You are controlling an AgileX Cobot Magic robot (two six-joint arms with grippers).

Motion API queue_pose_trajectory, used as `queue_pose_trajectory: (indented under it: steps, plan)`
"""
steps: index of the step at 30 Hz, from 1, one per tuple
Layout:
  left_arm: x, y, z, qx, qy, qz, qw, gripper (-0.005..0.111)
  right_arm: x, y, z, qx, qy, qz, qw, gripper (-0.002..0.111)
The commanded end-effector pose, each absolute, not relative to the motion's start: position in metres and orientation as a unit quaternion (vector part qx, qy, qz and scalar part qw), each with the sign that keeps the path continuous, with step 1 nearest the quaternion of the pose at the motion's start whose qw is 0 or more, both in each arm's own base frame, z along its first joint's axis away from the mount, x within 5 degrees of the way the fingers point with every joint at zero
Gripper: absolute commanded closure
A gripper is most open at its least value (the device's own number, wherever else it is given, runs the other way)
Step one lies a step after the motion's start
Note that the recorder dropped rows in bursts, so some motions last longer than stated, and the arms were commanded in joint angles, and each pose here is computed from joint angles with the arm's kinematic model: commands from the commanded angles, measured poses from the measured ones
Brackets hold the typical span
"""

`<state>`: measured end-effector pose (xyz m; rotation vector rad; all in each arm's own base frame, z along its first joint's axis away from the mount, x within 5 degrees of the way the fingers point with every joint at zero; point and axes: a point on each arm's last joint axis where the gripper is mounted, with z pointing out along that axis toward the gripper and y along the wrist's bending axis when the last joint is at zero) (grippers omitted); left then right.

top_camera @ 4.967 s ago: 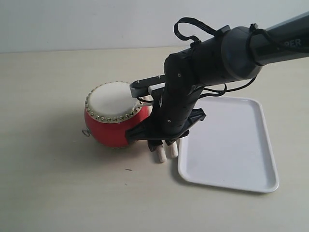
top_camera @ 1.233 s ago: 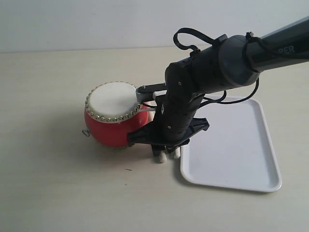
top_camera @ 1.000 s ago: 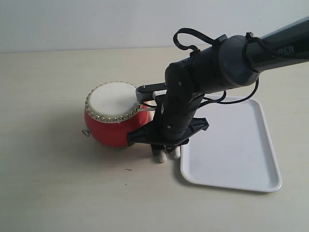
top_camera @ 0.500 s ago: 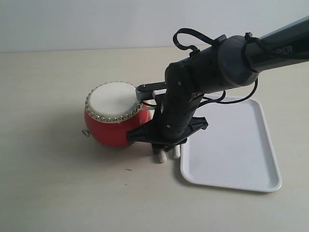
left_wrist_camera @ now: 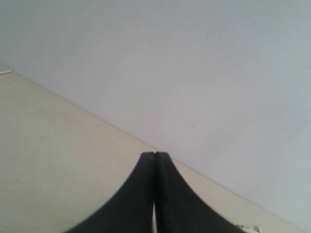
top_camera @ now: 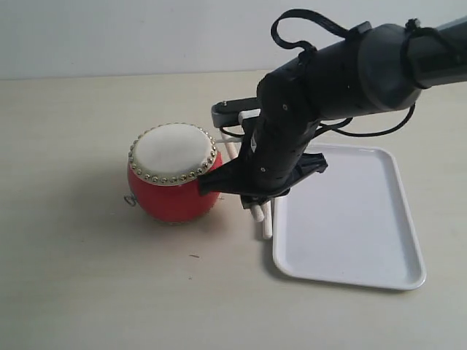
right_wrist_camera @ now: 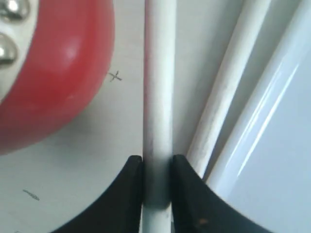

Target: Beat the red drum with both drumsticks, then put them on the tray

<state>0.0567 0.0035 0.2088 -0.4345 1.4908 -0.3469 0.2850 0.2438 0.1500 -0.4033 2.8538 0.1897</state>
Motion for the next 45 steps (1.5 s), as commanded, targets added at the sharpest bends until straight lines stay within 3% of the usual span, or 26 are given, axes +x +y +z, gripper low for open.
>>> queue_pose_trajectory:
  steps: [1, 11, 16, 25, 30, 37, 45]
  plan:
    - [0.056, 0.004, 0.209, -0.201, 0.664, -0.163, 0.702, 0.107, 0.283, 0.24, 0.173, -0.145, 0.975, 0.07, 0.156, 0.108]
    - [0.056, 0.003, 0.211, -0.264, 0.634, -0.235, 0.688, 0.107, 0.268, 0.205, 0.254, -0.175, 0.946, 0.05, 0.267, 0.108]
    - [0.054, 0.003, 0.227, -0.261, 0.623, -0.242, 0.696, 0.107, 0.242, 0.153, 0.262, -0.144, 0.947, 0.048, 0.283, 0.108]
    - [0.084, 0.002, 0.281, -0.212, 0.722, -0.167, 0.637, 0.107, 0.177, 0.097, 0.277, -0.13, 0.927, 0.067, 0.344, 0.108]
    - [0.125, -0.003, 0.311, -0.123, 0.811, -0.127, 0.558, 0.107, 0.156, 0.083, 0.28, -0.127, 0.918, 0.077, 0.367, 0.108]
    - [0.185, -0.023, 0.337, 0.036, 0.907, -0.174, 0.382, 0.107, 0.14, 0.073, 0.284, -0.149, 0.906, 0.075, 0.389, 0.108]
    - [0.222, -0.014, 0.375, 0.133, 0.922, -0.036, 0.362, 0.107, 0.139, 0.073, 0.285, -0.164, 0.902, 0.07, 0.394, 0.108]
